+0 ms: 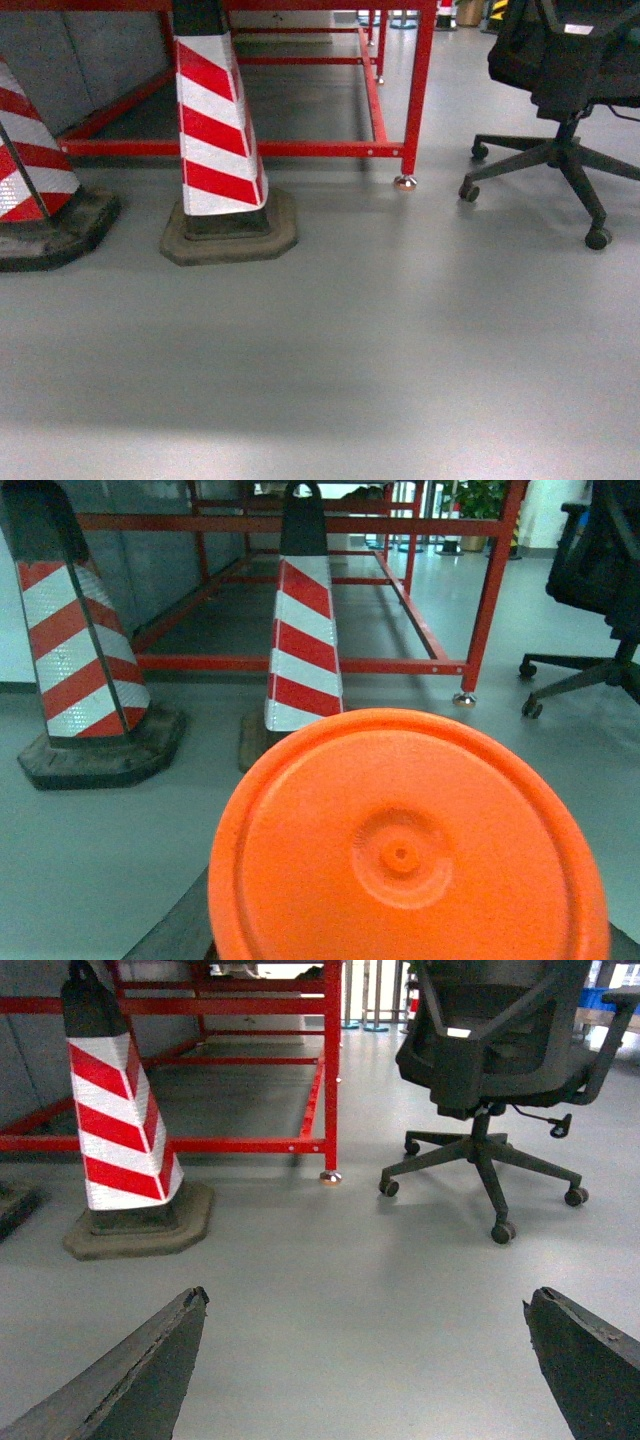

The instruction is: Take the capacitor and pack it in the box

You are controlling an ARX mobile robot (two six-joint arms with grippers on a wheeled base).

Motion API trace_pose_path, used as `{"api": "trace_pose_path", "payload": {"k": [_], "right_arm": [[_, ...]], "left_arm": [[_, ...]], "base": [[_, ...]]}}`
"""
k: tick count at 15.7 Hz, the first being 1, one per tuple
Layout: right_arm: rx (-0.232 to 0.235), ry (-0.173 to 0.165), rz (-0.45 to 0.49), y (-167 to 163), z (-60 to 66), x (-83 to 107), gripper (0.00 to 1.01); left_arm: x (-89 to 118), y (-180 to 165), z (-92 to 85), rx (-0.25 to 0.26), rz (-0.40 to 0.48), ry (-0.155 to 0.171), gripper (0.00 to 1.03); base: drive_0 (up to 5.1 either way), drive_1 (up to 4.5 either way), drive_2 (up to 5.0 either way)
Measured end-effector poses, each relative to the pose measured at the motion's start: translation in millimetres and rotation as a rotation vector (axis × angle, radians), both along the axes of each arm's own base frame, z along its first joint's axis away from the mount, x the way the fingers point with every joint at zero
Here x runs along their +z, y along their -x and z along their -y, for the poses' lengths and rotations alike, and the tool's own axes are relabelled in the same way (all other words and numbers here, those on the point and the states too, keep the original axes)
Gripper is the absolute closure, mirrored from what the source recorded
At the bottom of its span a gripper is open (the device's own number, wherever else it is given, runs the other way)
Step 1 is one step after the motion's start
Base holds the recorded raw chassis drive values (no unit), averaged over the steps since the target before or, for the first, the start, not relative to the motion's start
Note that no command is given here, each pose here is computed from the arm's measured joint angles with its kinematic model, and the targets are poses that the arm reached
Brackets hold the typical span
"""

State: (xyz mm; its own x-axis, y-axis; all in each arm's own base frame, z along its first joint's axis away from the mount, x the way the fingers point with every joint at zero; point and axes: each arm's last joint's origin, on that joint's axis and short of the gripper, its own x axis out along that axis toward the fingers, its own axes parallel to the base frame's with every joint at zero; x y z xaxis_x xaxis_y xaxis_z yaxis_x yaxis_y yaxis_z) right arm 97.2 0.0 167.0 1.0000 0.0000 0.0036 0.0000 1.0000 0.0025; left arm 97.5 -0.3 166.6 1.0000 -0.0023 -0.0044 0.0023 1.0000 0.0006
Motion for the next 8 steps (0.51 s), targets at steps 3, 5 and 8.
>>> {"api": "trace_pose_path", "payload": {"k": [3,5,8], "right_arm": [[0.0,0.0,0.0,0.0,0.0,0.0,0.03],[0.0,0.0,-0.001,0.0,0.0,-0.1,0.03],[0.0,0.0,-0.001,0.0,0.0,-0.1,0.03]], "left_arm": [[0.1,0.0,0.0,0.0,0.002,0.0,0.59],[0.2,0.0,0.0,0.001,0.002,0.0,0.59],[0.1,0.0,0.0,-0.002,0.001,0.0,0.59]], "base": [[-5.0,2.47,2.5],[-5.0,2.47,2.5],[-5.0,2.47,2.5]]}}
